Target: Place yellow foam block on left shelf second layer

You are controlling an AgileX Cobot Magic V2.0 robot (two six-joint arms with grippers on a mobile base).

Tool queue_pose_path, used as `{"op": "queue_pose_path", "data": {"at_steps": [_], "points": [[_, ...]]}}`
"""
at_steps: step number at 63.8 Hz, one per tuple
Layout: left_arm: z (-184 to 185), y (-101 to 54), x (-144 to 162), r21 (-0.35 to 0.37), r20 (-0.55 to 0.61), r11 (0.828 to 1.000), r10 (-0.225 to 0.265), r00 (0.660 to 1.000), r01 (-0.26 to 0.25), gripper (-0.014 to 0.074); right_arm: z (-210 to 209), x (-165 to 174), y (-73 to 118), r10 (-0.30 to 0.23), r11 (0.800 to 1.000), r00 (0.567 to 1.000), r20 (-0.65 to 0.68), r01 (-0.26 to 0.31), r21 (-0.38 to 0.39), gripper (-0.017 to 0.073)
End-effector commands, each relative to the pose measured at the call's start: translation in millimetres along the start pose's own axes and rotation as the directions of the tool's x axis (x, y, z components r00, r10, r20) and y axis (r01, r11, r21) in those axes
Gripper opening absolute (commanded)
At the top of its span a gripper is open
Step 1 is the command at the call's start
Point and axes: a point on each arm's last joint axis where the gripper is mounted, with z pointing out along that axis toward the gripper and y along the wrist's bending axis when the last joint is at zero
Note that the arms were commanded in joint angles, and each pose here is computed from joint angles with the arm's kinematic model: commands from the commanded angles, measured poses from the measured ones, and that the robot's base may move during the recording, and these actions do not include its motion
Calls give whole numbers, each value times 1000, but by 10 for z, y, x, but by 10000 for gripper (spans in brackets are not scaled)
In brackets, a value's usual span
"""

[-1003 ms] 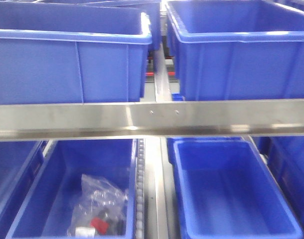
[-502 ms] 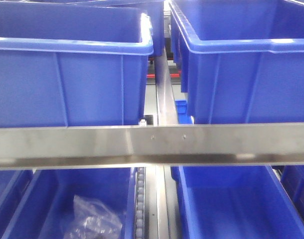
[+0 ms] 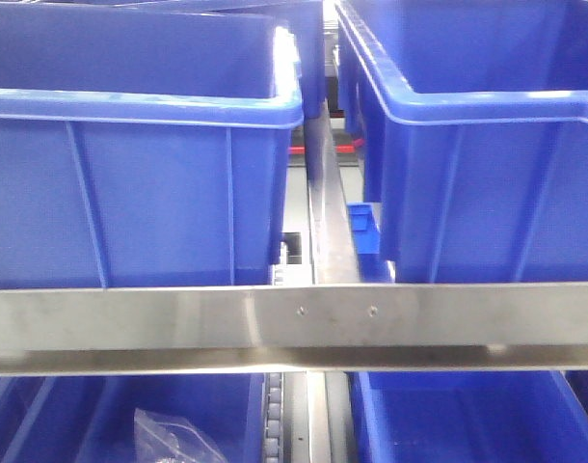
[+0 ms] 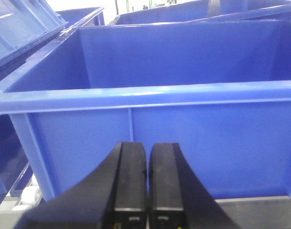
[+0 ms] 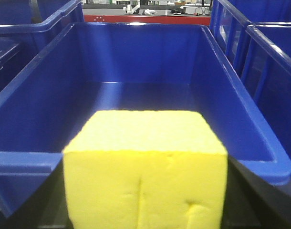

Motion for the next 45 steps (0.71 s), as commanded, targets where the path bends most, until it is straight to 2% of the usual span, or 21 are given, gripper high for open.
{"op": "queue_pose_path", "data": {"at_steps": [1,29,35,45], "points": [[-7,-2,5,2,73,1000,-9,997,9,124,-4,-169,16,-15,1000,994,106,16,-10,463],[-7,-2,5,2,73,1000,-9,997,9,124,2,-277,27,-18,1000,988,154,20,-16,463],[-7,-2,5,2,73,1000,-9,997,9,124,78,-370,34,-44,999,989,143,47,-13,463],[-7,-2,5,2,73,1000,-9,997,9,124,357,-550,48,-46,999,996,81,47,-12,463]]}}
